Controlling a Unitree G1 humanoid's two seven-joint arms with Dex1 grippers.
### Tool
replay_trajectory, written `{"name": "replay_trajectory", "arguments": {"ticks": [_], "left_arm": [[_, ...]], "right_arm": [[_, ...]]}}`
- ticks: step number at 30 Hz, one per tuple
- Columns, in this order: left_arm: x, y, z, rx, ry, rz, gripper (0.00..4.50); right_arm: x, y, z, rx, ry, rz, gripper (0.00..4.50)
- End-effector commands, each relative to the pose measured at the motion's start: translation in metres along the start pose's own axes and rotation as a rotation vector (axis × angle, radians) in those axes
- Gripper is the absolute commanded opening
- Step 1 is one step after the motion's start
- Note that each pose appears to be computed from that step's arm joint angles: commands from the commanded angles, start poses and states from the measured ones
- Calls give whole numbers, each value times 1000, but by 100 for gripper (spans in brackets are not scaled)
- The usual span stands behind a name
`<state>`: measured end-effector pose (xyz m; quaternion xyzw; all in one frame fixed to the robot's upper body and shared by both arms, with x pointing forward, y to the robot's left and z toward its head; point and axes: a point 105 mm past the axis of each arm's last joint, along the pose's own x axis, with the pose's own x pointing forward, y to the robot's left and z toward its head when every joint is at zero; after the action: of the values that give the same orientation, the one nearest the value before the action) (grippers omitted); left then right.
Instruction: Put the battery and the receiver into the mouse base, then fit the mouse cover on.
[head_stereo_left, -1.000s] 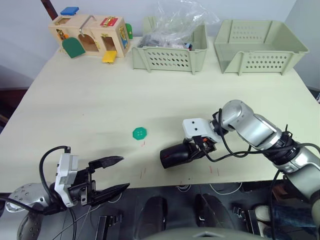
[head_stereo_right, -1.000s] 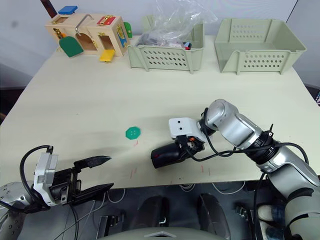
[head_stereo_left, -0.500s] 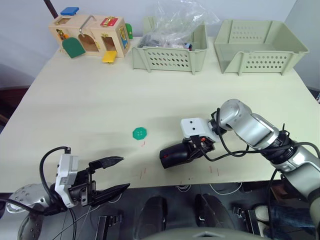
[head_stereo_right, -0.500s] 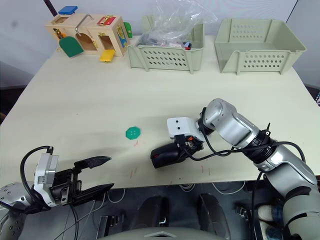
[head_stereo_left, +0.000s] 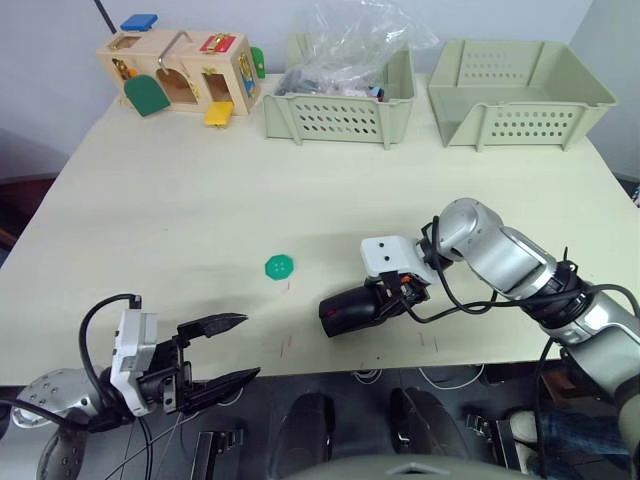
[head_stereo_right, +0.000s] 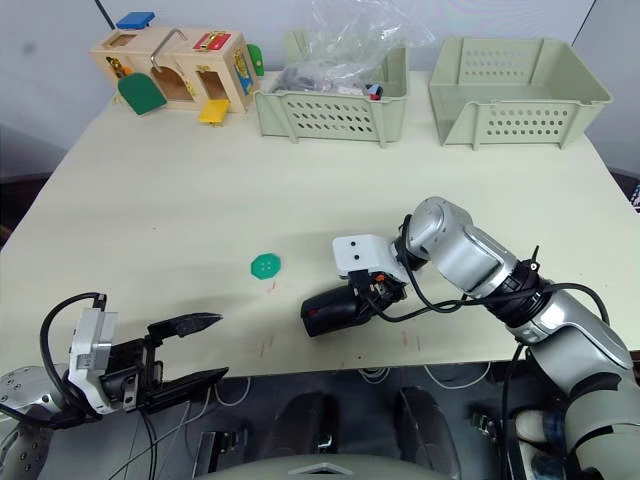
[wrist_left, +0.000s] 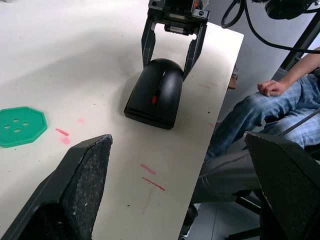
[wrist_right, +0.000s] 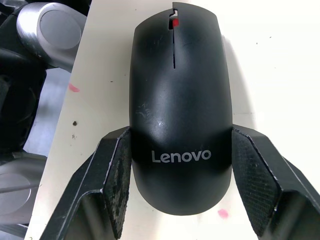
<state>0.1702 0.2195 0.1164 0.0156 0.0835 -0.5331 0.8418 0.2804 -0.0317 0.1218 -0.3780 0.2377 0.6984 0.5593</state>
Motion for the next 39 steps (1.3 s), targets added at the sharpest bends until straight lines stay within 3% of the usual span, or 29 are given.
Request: {"name": "replay_trajectory", "arguments": {"ticks": [1, 12, 20, 23, 26, 27, 29, 33, 39], "left_arm": [[1, -3, 5, 30, -11, -16, 450], [2, -2, 5, 30, -10, -16, 450], [2, 0, 6, 35, -11, -17, 450], [3, -1, 6, 36, -13, -18, 450], [5, -2, 6, 36, -17, -23, 450], [5, -2, 6, 37, -17, -23, 450], [5, -2, 7, 37, -17, -26, 450], [6, -2, 7, 38, -18, -28, 450], [7, 1, 7, 44, -16, -41, 450]], "right_arm": [[-1, -1, 2, -12, 8, -11, 419], [-22, 4, 30, -59, -126, -41, 419], [-25, 5, 33, -29, -241, -60, 419], [-25, 5, 26, -42, -270, -87, 419], [-30, -5, 14, -131, -359, -264, 419], [-33, 2, 16, -70, -487, -209, 419], [-33, 13, 5, 8, -535, -129, 419], [-34, 18, -3, 54, -571, -126, 419], [-27, 11, -29, 59, -498, -173, 419]]}}
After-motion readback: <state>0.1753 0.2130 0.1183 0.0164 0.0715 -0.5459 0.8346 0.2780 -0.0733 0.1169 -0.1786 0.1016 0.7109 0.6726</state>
